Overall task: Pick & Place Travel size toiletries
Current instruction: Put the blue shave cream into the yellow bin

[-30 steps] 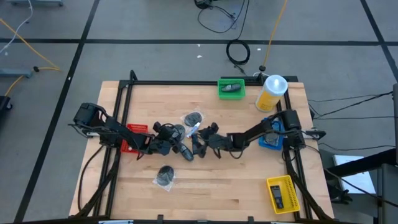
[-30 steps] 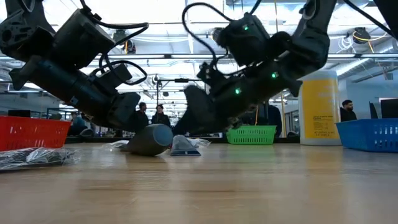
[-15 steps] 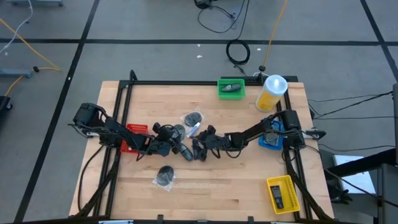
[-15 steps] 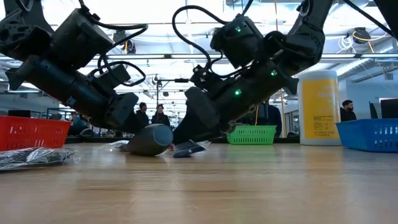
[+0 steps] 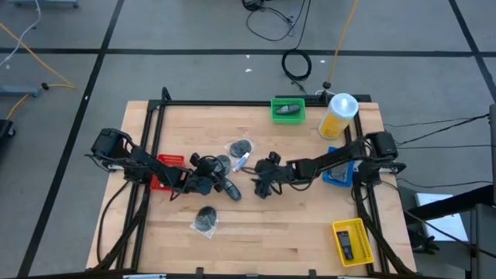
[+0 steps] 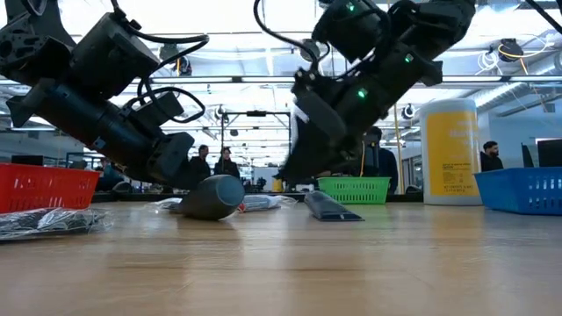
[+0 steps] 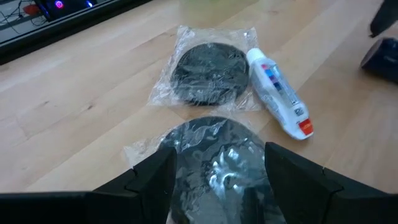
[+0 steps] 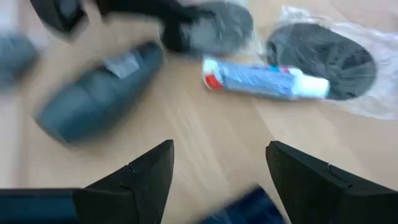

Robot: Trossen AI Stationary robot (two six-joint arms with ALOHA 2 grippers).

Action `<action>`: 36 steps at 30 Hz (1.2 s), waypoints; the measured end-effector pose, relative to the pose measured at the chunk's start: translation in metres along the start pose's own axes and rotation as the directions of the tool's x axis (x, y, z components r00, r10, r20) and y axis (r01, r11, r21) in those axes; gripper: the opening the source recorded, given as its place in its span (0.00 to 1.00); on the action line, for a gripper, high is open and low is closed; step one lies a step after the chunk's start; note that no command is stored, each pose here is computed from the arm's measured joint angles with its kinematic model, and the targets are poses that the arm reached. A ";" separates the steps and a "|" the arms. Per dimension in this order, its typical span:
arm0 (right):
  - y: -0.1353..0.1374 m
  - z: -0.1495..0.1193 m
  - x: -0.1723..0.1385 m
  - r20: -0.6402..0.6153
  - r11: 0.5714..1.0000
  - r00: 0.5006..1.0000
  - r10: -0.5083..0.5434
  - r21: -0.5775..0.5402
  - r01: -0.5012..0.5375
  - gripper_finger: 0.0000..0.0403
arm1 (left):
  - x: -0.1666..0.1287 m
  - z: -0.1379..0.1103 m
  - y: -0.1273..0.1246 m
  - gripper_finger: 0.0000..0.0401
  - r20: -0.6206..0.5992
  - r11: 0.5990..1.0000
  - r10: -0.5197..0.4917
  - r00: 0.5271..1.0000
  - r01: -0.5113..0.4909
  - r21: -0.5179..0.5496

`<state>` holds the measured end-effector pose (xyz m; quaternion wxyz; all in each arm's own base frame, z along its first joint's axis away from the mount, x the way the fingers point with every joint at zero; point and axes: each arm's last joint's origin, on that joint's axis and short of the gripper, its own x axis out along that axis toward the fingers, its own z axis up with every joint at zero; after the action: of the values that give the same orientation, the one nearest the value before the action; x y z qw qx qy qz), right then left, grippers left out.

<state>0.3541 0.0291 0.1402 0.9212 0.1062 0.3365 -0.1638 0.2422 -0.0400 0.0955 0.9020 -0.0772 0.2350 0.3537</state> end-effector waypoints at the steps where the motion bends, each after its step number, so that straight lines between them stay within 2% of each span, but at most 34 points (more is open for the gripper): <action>1: 0.000 -0.003 0.000 -0.006 0.999 1.000 -0.001 0.034 0.001 0.61 | 0.000 0.000 0.000 0.60 0.000 1.000 0.000 1.000 0.000 -0.003; 6: -0.002 -0.021 -0.001 -0.042 0.977 0.998 -0.043 0.208 0.051 0.61 | 0.000 0.000 0.000 0.60 -0.002 1.000 0.002 1.000 -0.002 -0.010; 10: 0.005 -0.034 -0.005 -0.027 0.982 0.994 -0.109 0.151 0.111 0.61 | 0.000 0.000 0.000 0.60 -0.002 1.000 0.003 1.000 -0.003 -0.010; 14: 0.010 -0.034 -0.009 0.016 0.987 0.988 -0.153 0.048 0.153 0.61 | 0.000 0.000 0.000 0.60 -0.001 1.000 0.003 1.000 -0.003 -0.010; 18: 0.012 -0.019 -0.029 0.061 0.992 0.990 -0.128 0.023 0.127 0.61 | 0.000 0.000 0.000 0.60 -0.001 1.000 0.002 1.000 -0.002 -0.012; 21: 0.014 -0.016 -0.051 0.035 0.992 0.992 -0.123 0.011 0.123 0.61 | 0.000 0.000 0.000 0.60 -0.002 1.000 0.002 1.000 -0.003 -0.011; 24: 0.017 -0.017 -0.068 0.010 0.992 0.994 -0.113 0.050 0.112 0.61 | 0.000 0.000 0.000 0.60 -0.003 1.000 0.002 1.000 -0.002 -0.011; 27: 0.020 -0.029 -0.075 0.009 0.989 0.995 -0.101 0.105 0.100 0.61 | 0.000 -0.001 0.000 0.60 -0.005 1.000 0.003 1.000 -0.003 -0.010; 34: 0.021 -0.071 -0.066 0.022 0.966 0.979 -0.200 0.172 0.194 0.61 | 0.000 -0.001 0.000 0.60 -0.004 1.000 0.002 1.000 -0.002 -0.015; 36: 0.022 -0.077 -0.057 0.032 0.966 0.982 -0.188 0.189 0.179 0.61 | 0.000 -0.001 0.000 0.60 -0.003 1.000 0.002 1.000 -0.002 -0.015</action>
<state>0.2762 0.0866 0.1219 0.8963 0.1557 0.3050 -0.2816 0.2417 -0.0401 0.0950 0.9007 -0.0845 0.2339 0.3563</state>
